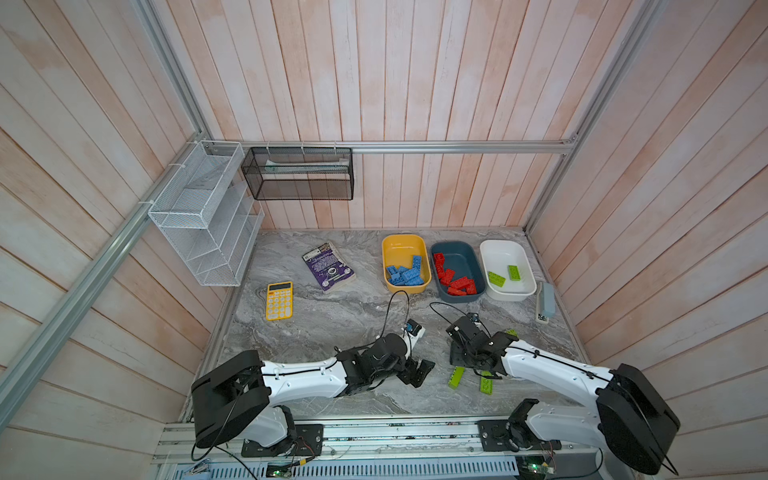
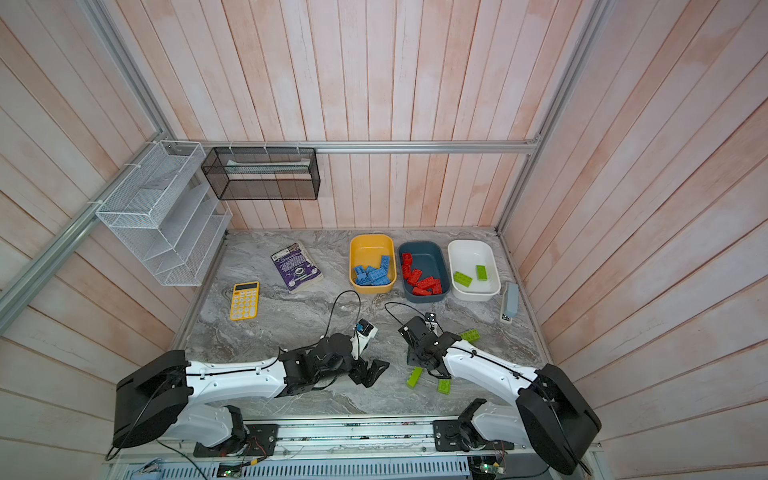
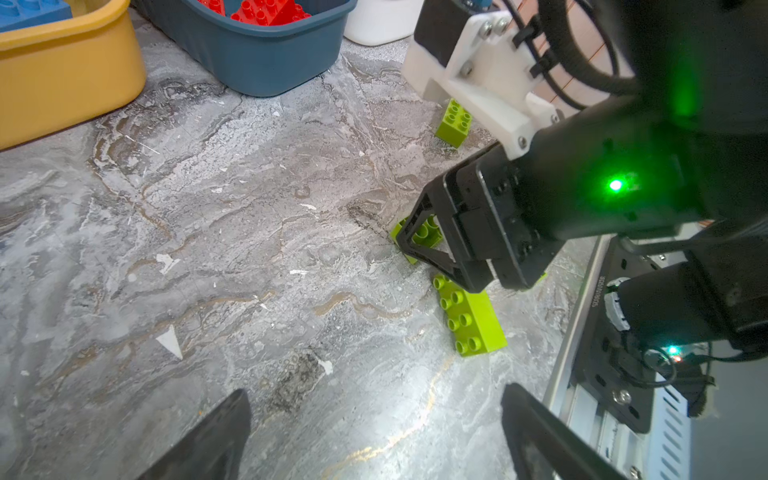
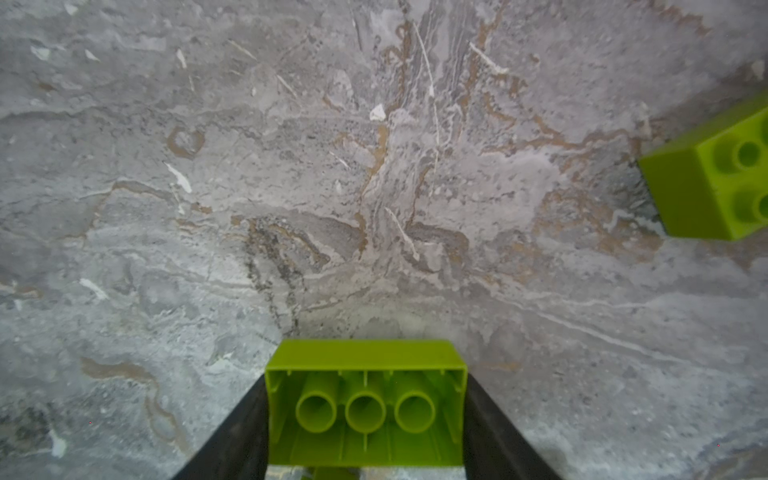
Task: Sort the legos into containers by color
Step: 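Lower the right gripper and grasp a lime-green brick on the table, then carry the lime-green brick to the white tub and release it, then lower the right gripper and grasp another lime-green brick, then carry the lime-green brick to the white tub and release it, then grasp a lime-green brick near the robot with the right gripper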
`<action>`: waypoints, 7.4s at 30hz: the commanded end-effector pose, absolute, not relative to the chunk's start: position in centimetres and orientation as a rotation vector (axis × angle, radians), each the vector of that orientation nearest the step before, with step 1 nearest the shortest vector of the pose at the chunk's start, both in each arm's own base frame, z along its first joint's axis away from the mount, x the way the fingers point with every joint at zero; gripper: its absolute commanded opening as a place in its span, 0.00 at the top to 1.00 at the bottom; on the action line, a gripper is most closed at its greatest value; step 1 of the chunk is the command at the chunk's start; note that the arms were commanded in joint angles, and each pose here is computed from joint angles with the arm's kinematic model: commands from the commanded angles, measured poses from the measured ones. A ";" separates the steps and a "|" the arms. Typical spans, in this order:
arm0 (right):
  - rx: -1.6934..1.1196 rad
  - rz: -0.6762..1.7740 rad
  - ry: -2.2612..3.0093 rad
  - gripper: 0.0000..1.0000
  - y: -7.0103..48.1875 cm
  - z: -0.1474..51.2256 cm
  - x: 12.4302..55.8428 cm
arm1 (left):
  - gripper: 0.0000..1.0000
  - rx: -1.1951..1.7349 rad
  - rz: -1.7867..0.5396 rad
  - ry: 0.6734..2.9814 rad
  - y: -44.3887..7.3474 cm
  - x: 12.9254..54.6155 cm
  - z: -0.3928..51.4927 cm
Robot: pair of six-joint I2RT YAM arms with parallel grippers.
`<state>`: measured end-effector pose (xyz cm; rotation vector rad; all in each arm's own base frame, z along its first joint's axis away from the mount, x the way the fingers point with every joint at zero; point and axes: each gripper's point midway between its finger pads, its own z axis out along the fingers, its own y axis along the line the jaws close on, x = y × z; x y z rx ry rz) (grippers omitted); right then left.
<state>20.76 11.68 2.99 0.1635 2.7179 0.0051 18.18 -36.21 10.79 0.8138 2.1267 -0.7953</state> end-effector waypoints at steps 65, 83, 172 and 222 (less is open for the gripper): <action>0.478 0.197 2.309 0.15 2.2 16.7 42.5 | 0.05 0.880 -0.710 2.051 -39.7 22.7 13.2; -0.241 0.280 2.555 0.12 16.5 12.3 25.3 | 0.04 0.824 -0.565 2.131 -32.0 20.6 10.5; 0.688 0.171 2.245 0.87 -1.5 18.3 45.2 | 0.04 0.825 -0.877 1.938 -41.2 23.9 16.7; 0.824 0.114 2.601 0.19 1.5 7.1 23.2 | 0.04 1.127 -0.836 1.913 -44.9 16.1 9.3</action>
